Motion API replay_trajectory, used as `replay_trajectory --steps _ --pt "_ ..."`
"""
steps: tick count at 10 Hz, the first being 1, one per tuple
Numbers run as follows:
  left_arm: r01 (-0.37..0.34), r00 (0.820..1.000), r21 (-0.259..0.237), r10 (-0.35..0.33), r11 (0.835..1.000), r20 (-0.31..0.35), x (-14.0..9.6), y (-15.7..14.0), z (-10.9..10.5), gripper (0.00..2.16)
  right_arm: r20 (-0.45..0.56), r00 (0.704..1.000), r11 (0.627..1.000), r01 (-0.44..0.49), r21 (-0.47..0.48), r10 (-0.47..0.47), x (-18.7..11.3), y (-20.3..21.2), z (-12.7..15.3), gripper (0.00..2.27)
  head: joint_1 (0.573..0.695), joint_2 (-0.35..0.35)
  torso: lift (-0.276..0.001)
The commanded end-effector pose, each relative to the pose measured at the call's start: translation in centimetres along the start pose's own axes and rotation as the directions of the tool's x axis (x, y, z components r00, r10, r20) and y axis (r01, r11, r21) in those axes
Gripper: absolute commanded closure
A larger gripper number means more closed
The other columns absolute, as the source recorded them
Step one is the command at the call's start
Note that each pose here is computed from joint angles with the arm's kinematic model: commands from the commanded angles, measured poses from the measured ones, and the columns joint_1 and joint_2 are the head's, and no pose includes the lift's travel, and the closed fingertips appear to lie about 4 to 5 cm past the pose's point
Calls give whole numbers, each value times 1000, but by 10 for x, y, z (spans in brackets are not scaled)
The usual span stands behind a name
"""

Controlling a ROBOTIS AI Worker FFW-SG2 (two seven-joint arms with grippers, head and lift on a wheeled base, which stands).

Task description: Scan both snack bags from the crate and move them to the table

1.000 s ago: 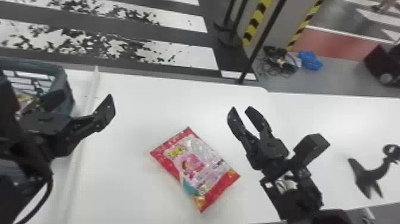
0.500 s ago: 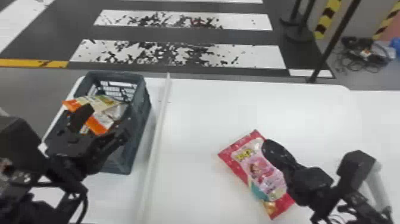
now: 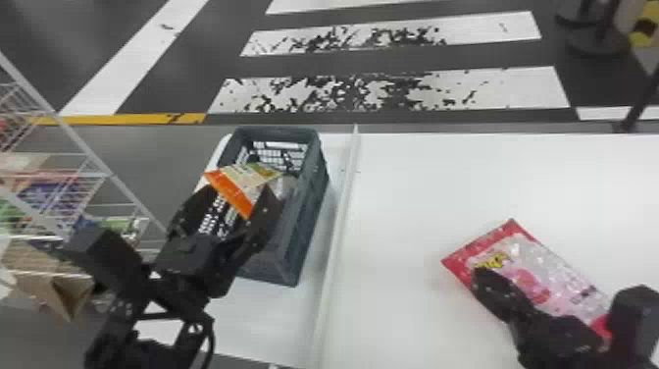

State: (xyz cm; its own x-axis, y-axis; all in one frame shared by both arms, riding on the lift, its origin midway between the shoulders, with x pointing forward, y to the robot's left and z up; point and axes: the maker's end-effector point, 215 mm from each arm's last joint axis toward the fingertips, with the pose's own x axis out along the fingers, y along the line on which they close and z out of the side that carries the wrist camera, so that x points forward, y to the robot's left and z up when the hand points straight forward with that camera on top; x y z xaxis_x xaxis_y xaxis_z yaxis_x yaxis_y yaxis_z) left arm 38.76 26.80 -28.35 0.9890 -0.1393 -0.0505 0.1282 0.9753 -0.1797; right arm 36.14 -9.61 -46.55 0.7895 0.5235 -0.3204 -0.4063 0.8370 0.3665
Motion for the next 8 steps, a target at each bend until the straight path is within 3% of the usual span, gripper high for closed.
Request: replay_trajectory --steps 1,4,8 --pt "10 1000 -18 -10 1000 -7 1 -3 -6 70 -23 1000 1000 -13 -2 13 19 9 -14 2246 695 257 -87" --pt "52 999 -32 -52 998 -7 10 -23 -9 70 -70 998 999 -3 -35 1 52 24 -38 2246 695 282 -87" --pt "84 996 -28 -84 996 -17 7 -33 -13 70 -73 991 990 105 -99 -112 79 -10 -37 2246 695 264 -87"
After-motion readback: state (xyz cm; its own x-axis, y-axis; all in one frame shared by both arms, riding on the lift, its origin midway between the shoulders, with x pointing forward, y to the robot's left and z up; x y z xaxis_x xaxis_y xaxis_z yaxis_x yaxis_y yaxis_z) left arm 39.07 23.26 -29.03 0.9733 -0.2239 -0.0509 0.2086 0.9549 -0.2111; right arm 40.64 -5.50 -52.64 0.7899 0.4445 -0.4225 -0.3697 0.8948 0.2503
